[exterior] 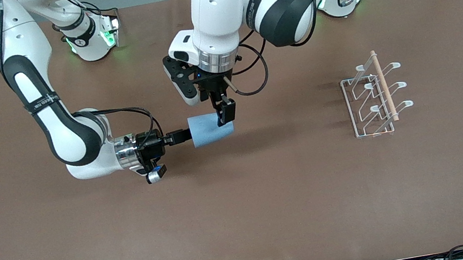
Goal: Hang cup on cup holder
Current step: 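Lower the left gripper onto the cup rim and grasp it, then carry the cup with the left gripper while the right gripper releases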
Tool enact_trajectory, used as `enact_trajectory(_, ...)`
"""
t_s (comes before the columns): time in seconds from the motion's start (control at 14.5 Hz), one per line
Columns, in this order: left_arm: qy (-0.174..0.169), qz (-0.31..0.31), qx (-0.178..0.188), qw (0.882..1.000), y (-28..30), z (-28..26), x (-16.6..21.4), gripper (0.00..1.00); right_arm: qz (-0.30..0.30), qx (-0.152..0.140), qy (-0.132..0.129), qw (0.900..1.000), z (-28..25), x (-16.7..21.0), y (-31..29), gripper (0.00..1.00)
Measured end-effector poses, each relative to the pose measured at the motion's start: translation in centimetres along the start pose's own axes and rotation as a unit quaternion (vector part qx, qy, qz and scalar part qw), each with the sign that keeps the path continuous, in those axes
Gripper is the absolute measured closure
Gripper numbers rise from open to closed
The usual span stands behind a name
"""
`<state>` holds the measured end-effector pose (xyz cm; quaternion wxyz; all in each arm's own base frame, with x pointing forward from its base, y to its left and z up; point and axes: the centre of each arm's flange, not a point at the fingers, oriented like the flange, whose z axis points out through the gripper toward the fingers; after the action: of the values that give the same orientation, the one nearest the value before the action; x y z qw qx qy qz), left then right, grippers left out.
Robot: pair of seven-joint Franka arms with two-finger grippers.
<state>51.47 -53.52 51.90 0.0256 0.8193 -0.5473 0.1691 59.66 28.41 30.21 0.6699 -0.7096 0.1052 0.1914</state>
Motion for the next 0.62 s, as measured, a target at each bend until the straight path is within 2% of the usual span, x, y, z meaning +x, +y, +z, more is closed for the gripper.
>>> enact_trajectory(0.28,0.014,0.011,0.007,1.0,-0.3,0.8,0.3,0.04,0.0,-0.001,-0.003,1.0,0.3,-0.1,0.0,0.95)
enact_trajectory(0.62,0.004,0.025,0.0,1.0,-0.1,3.0,0.1,0.04,0.0,-0.001,-0.004,1.0,0.5,-0.2,0.1,0.94)
